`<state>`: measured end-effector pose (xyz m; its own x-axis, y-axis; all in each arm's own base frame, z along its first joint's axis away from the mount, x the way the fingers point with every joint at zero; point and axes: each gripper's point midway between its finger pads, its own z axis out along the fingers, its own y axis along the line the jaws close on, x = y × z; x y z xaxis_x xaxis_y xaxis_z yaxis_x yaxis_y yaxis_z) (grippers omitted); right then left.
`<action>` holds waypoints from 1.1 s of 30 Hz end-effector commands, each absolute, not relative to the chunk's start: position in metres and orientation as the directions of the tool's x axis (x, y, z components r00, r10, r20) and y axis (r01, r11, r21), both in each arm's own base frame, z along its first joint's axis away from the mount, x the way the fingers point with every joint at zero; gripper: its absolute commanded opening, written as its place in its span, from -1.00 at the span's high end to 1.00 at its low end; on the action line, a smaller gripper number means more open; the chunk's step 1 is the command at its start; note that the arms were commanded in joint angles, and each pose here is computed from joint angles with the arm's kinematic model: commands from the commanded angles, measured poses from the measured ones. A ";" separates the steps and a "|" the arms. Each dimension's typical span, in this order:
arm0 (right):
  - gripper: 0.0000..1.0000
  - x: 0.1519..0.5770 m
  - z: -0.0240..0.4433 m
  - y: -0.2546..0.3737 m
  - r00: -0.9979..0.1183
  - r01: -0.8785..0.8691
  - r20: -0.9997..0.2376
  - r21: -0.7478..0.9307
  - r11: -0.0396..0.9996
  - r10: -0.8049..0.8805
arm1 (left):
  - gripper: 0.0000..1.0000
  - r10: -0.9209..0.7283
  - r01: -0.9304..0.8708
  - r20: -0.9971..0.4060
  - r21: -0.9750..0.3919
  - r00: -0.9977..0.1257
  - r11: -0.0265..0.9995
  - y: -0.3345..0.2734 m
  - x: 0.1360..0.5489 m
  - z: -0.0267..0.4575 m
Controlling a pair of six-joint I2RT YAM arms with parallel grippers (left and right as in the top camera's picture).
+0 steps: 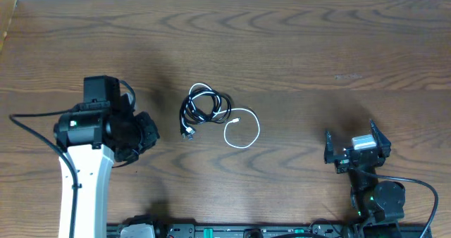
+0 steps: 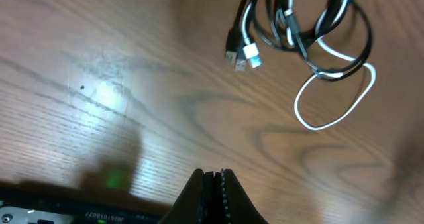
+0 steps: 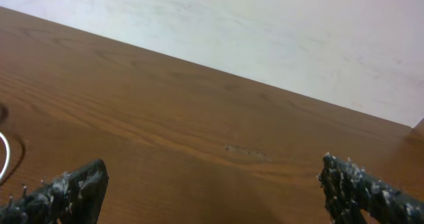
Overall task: Untangle cables
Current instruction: 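Move the left gripper forward over the black and white cable bundle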
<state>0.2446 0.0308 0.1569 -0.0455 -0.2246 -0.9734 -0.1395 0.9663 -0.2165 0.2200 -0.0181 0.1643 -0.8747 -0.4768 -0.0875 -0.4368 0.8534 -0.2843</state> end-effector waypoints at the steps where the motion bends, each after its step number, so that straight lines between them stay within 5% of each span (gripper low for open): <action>1: -0.99 0.244 0.156 0.032 -0.044 -0.146 -0.972 -0.222 0.964 -0.231 | 0.85 -0.491 -0.463 -0.044 -0.271 -0.870 0.844 -0.019 0.213 0.152; 14: -0.99 0.244 0.156 0.032 -0.044 -0.146 -0.972 -0.222 0.964 -0.231 | 0.84 -0.491 -0.477 0.008 -0.249 -0.871 0.843 -0.020 0.201 0.117; 19: -0.98 0.244 0.156 0.032 -0.043 -0.146 -0.972 -0.222 0.964 -0.231 | 0.66 -0.491 -0.481 0.021 -0.243 -0.871 0.843 -0.020 0.198 0.113; 25: -0.98 0.244 0.156 0.032 -0.043 -0.146 -0.972 -0.222 0.964 -0.231 | 0.01 -0.491 -0.482 0.025 -0.241 -0.871 0.842 -0.020 0.197 0.113; 33: -0.99 0.244 0.156 0.032 -0.044 -0.146 -0.972 -0.222 0.964 -0.231 | -0.04 -0.491 -0.487 0.046 -0.232 -0.870 0.842 -0.021 0.191 0.108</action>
